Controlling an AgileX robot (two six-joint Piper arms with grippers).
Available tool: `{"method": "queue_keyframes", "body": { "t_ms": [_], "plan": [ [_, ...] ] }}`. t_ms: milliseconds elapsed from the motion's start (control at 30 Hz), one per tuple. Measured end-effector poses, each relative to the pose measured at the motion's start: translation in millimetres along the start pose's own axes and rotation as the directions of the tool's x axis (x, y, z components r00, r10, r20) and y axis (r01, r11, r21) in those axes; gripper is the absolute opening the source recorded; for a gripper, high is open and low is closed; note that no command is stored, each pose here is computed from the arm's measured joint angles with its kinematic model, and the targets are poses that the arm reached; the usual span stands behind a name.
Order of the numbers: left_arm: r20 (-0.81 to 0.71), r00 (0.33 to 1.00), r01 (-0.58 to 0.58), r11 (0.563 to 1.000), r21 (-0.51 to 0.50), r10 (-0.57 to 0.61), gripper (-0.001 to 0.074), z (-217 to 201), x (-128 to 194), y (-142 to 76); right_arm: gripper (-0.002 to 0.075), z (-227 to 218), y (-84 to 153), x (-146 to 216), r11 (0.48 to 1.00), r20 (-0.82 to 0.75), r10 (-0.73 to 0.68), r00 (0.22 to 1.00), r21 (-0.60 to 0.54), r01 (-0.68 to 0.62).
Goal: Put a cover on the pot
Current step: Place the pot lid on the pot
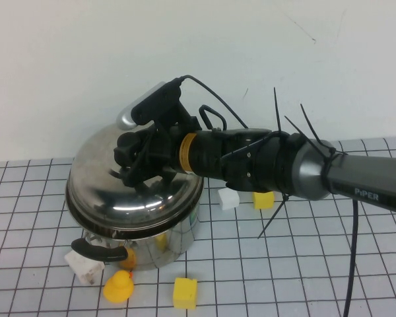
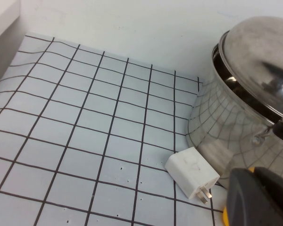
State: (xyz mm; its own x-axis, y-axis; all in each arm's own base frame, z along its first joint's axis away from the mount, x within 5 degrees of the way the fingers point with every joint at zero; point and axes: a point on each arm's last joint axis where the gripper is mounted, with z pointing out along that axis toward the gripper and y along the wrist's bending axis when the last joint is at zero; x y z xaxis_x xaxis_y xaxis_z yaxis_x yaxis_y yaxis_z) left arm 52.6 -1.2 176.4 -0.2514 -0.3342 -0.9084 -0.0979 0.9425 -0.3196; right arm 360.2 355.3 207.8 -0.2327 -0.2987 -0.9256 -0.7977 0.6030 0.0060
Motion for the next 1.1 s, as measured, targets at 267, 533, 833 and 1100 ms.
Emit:
{"method": "queue_keyframes", "body": {
  "t_ms": [267, 533, 833, 1100],
  "plan": [
    [0.0, 1.0, 0.0, 1.0, 0.0, 0.0, -0.0003, 0.0, 0.0, 0.0, 0.0356, 5.4, 1.8, 8.1, 1.0, -0.02, 0.009, 1.0, -0.014, -0.009],
    [0.0, 1.0, 0.0, 1.0, 0.0, 0.0, -0.0003, 0.0, 0.0, 0.0, 0.0356, 5.6, 3.9, 7.8, 1.0, -0.02, 0.009, 1.0, -0.019, -0.01],
    [0.0, 1.0, 0.0, 1.0, 0.0, 0.0, -0.0003, 0.0, 0.0, 0.0, 0.0482, 5.6, 4.1, 7.2, 1.0, -0.017, 0.011, 1.0, -0.021, -0.011],
    [0.0, 1.0, 0.001, 1.0, 0.0, -0.001, -0.0003, 0.0, 0.0, 0.0, 0.0442, 1.6, 5.0, 0.2, 0.999, 0.0, 0.032, 0.999, -0.028, -0.032]
  ]
}}
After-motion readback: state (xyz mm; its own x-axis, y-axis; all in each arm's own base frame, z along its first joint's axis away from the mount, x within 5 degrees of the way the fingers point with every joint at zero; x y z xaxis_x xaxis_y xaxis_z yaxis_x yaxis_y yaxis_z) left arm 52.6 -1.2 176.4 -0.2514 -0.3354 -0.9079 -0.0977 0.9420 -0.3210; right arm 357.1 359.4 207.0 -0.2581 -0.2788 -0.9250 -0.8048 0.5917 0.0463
